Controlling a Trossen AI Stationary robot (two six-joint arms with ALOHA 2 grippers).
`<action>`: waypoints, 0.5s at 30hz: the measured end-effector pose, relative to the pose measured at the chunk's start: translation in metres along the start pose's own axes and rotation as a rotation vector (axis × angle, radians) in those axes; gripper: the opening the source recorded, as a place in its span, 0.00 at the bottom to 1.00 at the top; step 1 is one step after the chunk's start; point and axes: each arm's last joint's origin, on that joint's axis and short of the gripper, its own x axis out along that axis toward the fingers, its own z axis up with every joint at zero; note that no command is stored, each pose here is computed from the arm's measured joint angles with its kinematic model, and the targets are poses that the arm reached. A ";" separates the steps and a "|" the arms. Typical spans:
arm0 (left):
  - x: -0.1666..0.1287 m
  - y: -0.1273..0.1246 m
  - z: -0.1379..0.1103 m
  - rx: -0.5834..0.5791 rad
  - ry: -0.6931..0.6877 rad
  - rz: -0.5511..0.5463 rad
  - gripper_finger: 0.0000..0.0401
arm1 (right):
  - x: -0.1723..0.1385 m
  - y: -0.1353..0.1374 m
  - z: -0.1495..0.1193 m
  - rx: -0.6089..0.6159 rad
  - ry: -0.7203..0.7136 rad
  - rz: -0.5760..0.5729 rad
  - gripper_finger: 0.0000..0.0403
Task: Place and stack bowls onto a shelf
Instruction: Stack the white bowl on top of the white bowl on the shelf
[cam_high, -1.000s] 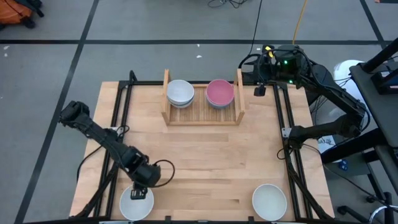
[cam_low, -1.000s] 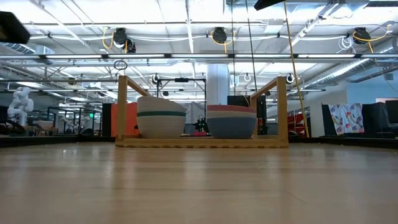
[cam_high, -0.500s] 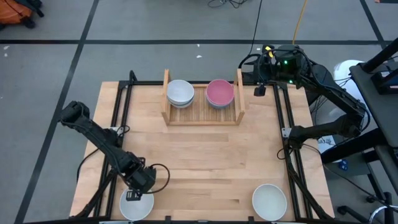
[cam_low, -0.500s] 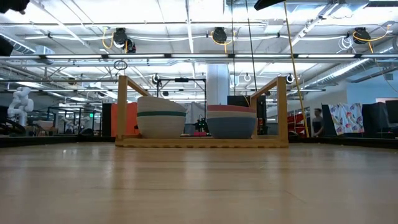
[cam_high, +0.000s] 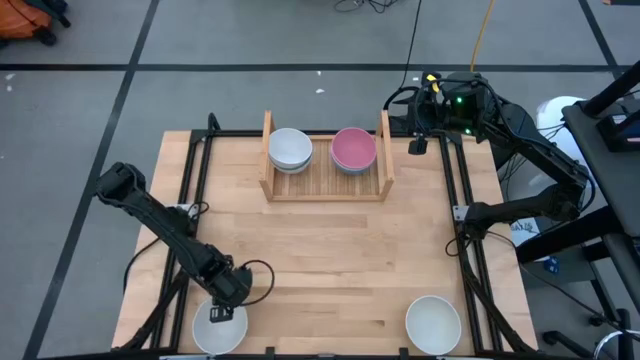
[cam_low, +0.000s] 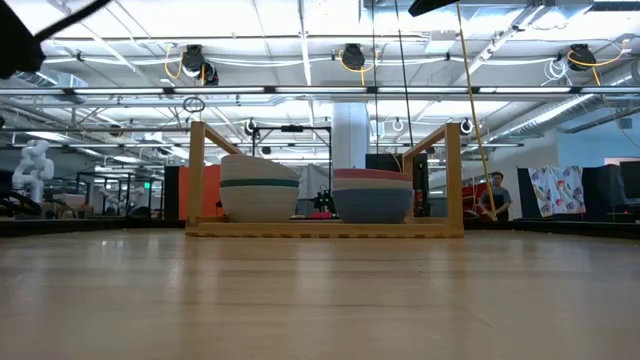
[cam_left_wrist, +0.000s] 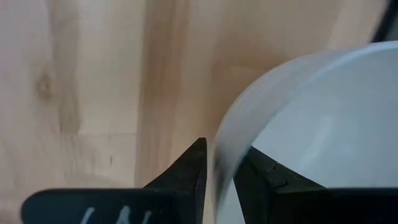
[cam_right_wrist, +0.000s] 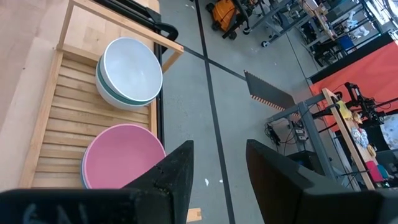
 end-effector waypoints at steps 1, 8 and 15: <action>0.001 0.002 0.000 -0.024 0.002 0.004 0.16 | 0.000 0.000 0.000 0.000 0.001 -0.001 0.35; -0.002 0.009 0.011 -0.222 -0.012 -0.023 0.02 | 0.000 0.000 0.000 0.000 0.001 -0.001 0.35; -0.042 0.009 0.051 -0.390 -0.157 -0.202 0.01 | -0.002 0.000 0.000 -0.028 -0.003 -0.005 0.35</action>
